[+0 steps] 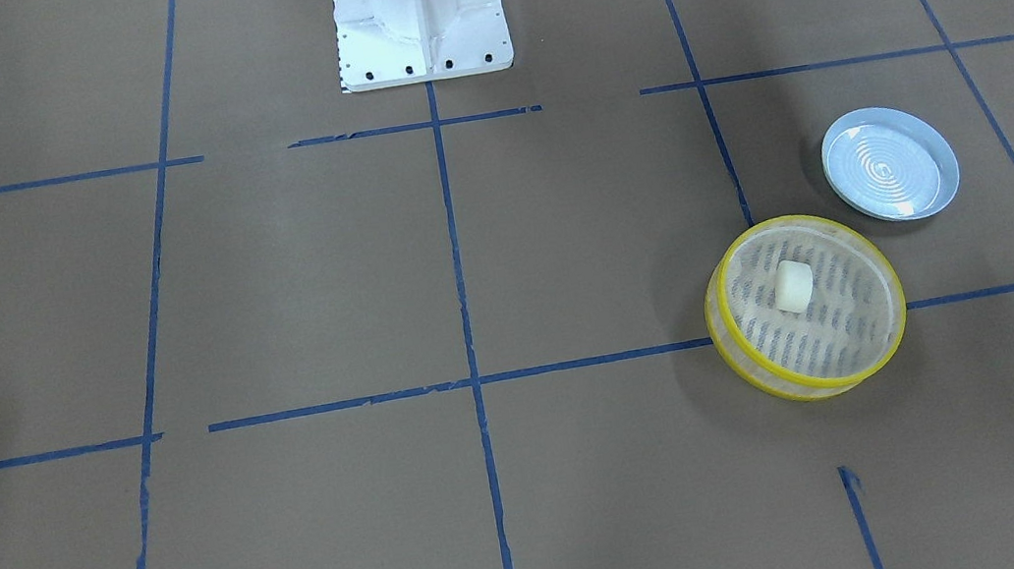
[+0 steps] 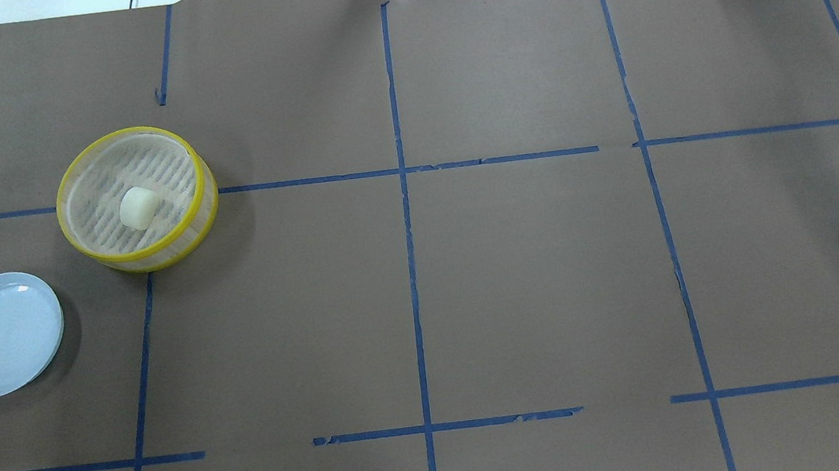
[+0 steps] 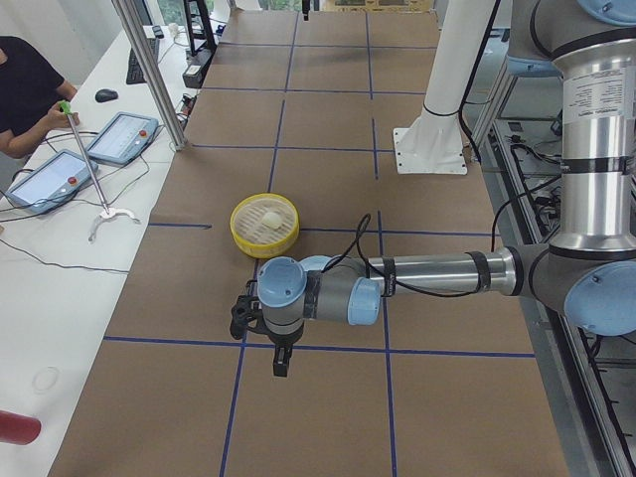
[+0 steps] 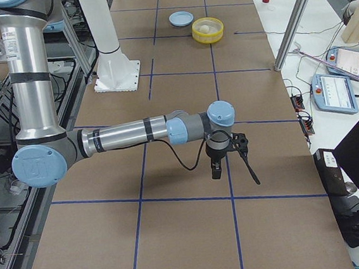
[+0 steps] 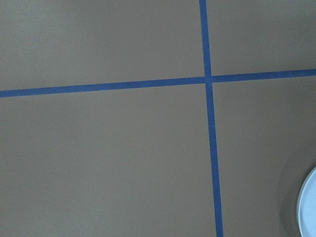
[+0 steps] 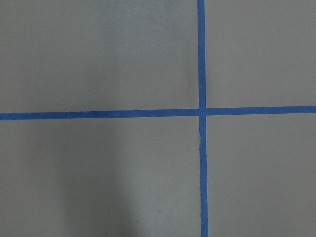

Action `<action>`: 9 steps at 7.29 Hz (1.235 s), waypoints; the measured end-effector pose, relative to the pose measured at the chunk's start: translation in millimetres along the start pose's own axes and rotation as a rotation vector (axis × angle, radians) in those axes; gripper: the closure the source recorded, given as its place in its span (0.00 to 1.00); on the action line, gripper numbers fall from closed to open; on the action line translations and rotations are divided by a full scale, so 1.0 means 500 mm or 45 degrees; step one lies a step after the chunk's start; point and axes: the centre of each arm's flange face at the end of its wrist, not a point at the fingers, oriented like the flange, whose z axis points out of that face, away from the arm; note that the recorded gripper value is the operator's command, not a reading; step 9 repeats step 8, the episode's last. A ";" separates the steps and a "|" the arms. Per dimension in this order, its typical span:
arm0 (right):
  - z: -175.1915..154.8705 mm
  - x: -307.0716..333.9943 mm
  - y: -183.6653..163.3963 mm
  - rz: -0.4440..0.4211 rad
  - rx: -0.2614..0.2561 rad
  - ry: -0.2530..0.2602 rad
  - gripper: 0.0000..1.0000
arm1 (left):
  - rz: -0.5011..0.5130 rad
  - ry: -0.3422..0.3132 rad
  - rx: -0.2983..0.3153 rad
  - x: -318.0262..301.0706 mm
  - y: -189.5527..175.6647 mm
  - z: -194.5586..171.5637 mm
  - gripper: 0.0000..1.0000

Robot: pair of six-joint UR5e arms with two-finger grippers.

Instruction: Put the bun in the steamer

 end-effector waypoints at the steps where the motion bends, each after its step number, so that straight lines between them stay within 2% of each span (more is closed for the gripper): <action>1: 0.000 0.000 0.000 0.000 0.000 0.000 0.00 | -0.001 0.000 0.003 -0.001 0.000 -0.002 0.00; 9: 0.000 0.000 0.000 0.000 0.000 0.000 0.00 | -0.013 -0.003 0.031 -0.010 -0.006 -0.021 0.00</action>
